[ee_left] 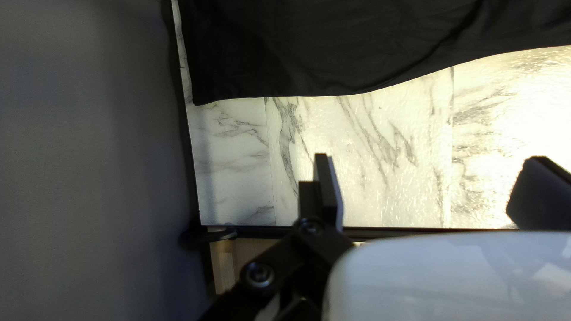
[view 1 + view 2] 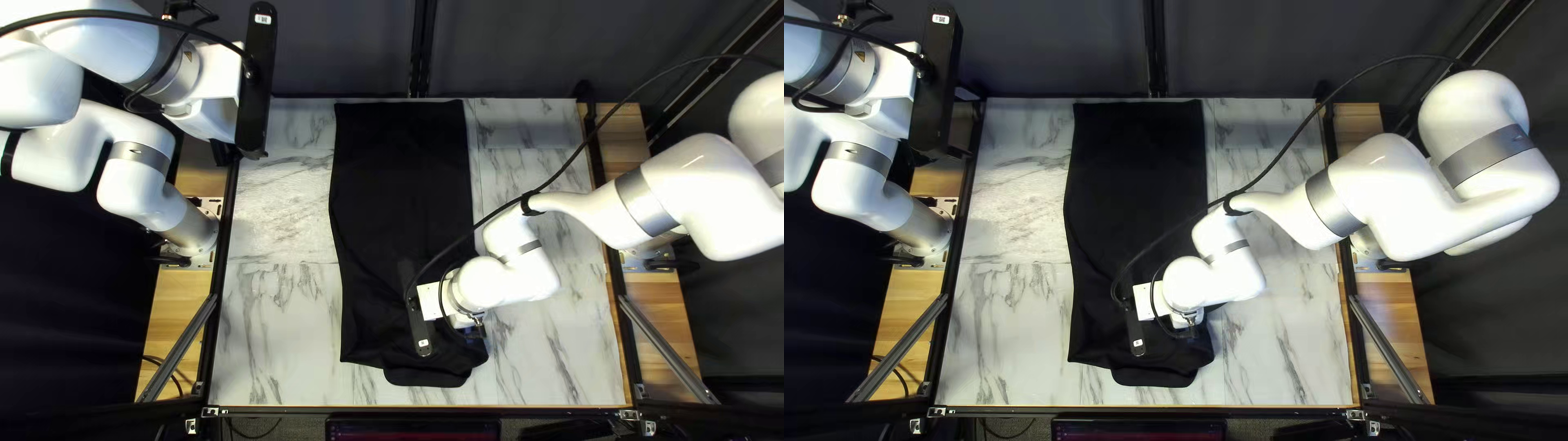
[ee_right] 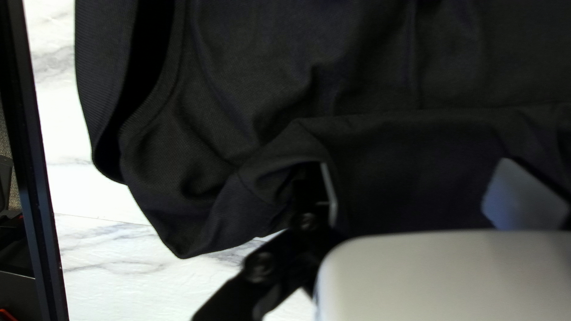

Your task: Fold t-shirt

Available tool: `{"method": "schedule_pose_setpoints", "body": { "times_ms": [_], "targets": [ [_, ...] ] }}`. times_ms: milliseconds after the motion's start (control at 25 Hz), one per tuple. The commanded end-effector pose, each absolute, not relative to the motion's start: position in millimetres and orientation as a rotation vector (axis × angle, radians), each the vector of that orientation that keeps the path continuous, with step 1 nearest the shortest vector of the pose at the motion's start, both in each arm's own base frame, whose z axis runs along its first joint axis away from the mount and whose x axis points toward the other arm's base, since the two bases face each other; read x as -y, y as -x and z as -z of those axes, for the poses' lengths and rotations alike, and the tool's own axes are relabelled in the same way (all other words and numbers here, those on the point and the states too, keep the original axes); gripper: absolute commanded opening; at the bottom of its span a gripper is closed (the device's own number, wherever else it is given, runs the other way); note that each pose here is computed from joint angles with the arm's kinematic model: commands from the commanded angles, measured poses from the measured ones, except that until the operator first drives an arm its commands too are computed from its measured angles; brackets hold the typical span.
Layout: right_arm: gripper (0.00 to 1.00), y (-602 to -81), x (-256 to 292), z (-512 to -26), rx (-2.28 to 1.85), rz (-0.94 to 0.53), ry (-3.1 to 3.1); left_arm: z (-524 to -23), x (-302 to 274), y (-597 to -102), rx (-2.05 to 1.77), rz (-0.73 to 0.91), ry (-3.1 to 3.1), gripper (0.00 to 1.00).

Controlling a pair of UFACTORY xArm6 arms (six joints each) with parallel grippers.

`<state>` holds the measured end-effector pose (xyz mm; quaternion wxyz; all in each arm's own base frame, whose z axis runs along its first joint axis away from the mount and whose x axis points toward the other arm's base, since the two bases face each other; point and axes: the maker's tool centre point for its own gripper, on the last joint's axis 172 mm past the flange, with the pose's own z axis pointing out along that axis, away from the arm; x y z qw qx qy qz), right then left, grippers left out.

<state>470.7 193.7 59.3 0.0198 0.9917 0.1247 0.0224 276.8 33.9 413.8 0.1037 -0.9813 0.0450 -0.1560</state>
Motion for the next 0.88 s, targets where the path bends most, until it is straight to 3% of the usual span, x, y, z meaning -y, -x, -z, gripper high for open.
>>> {"method": "schedule_pose_setpoints", "body": {
  "times_ms": [40,80,160,240,880],
  "targets": [
    [0.1,-482.1,-205.6,-61.8,-0.405,-0.087,-3.061,-413.8,-33.9,-276.8,-0.133,0.46,2.894,1.0],
    [0.42,-483.7,-207.7,-62.4,-0.409,-0.089,-3.059,-413.8,-33.9,-276.8,-0.133,0.46,2.894,1.0],
    [0.76,-486.5,-213.8,-64.7,-0.417,-0.097,-3.052,-413.8,-33.9,-276.8,-0.133,0.46,2.894,1.0],
    [1.0,-486.3,-217.3,-65.4,-0.422,-0.1,-3.047,-413.8,-33.9,-276.8,-0.133,0.46,2.894,1.0],
    [1.0,-445.7,-212.0,-64.6,-0.347,-0.063,-3.067,-413.8,-33.9,-276.8,-0.133,0.46,2.894,1.0]
  ]
}}
